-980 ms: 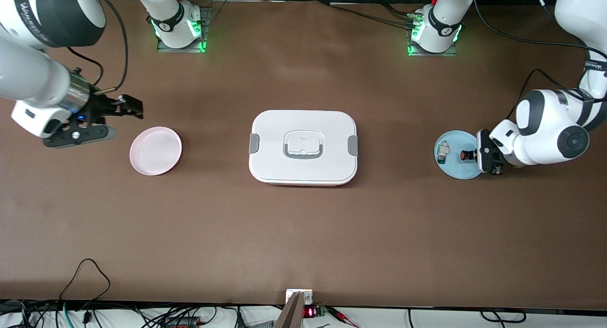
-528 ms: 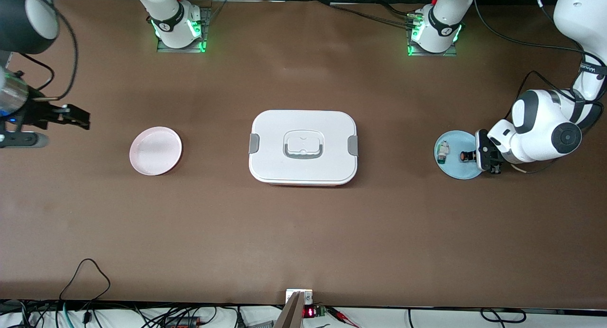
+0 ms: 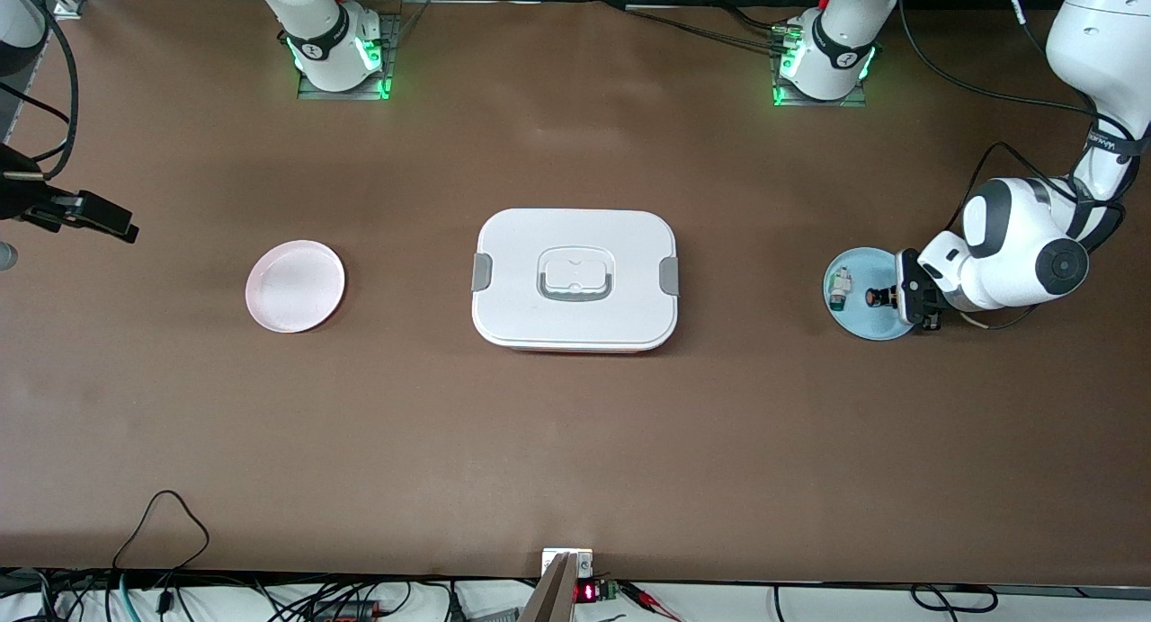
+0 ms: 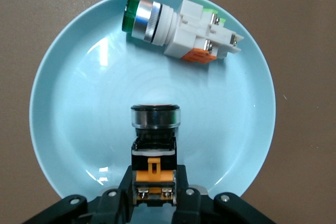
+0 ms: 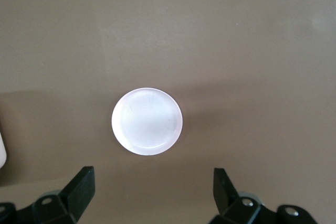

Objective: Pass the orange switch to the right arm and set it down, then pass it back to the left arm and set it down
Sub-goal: 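Lower the switch onto the blue plate and open the left gripper, then raise the left gripper and draw it back from the blue plate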

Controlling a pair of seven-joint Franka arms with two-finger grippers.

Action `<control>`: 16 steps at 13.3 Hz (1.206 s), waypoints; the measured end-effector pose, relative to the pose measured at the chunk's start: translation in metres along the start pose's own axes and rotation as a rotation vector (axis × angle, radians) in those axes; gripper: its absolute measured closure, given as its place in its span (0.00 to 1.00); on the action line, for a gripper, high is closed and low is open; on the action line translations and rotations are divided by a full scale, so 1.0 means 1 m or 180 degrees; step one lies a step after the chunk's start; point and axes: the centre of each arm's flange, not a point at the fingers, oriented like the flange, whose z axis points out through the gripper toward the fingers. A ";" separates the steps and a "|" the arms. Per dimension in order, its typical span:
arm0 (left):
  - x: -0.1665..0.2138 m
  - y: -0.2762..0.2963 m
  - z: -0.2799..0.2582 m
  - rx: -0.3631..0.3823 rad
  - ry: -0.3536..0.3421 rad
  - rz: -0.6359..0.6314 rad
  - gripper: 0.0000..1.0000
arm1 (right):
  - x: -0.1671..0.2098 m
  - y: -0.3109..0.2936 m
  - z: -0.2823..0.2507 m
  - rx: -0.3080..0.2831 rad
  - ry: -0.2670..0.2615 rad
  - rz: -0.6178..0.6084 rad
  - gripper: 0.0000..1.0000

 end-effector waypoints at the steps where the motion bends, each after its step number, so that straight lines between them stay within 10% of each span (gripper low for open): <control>1: 0.000 0.000 0.000 0.0000 0.0000 -0.0001 0.60 | 0.000 -0.003 0.001 -0.0001 -0.0007 -0.0050 0.00; 8: 0.004 -0.004 -0.031 0.0016 -0.0069 -0.0262 0.00 | -0.005 0.002 0.023 -0.0007 -0.0162 -0.0259 0.00; 16: 0.025 -0.006 -0.195 -0.0229 -0.0401 -0.1582 0.00 | -0.027 0.006 0.006 0.0016 0.0043 -0.0255 0.00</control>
